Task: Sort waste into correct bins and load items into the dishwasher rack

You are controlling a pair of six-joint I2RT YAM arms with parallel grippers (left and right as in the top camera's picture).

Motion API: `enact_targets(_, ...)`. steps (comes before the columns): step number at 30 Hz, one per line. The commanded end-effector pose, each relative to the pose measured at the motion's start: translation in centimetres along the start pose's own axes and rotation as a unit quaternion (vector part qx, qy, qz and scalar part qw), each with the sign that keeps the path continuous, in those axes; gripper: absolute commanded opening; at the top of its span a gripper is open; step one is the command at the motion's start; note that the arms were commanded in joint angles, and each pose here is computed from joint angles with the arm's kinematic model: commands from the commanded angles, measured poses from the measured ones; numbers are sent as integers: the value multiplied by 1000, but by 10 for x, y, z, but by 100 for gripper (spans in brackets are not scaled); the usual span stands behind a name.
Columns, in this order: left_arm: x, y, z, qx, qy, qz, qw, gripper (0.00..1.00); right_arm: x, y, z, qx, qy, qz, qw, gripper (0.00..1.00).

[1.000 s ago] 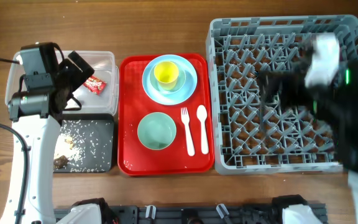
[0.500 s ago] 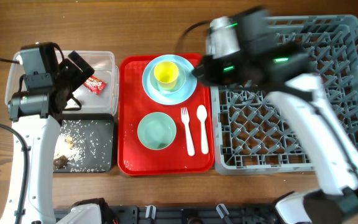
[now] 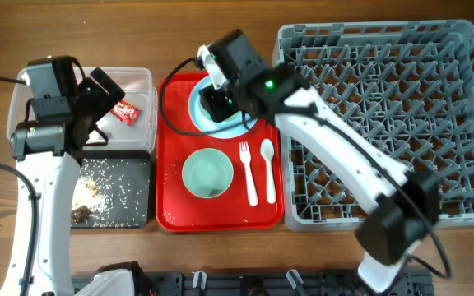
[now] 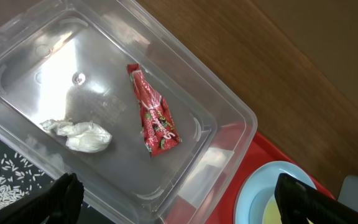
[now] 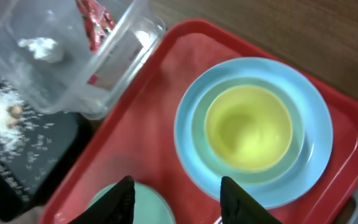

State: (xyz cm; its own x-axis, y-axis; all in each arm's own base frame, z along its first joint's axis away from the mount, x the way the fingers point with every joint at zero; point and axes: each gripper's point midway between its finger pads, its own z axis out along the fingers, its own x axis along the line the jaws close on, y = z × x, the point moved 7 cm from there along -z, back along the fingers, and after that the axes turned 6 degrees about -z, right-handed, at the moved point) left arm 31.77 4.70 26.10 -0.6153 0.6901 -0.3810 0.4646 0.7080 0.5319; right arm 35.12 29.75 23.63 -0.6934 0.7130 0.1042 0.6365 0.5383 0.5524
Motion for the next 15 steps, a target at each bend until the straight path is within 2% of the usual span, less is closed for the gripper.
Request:
enact_targets(1,-1,3,-2,-5,-3,-6,1000,100,-12,20,14,1,-15,-50,999,41)
enact_targets(4,-1,3,-2,-5,-3,-6,1000,100,-18,32,21,-2,-41,-78,996,39)
enact_targets(7,-1,3,-2,-5,-3,-6,1000,100,-25,28,37,12,-74,-80,994,27)
enact_targets(9,-1,3,-2,-5,-3,-6,1000,100,-27,23,49,27,-74,-77,994,23)
enact_targets(15,-1,3,-2,-5,-3,-6,1000,100,-20,8,80,57,-22,-68,996,21)
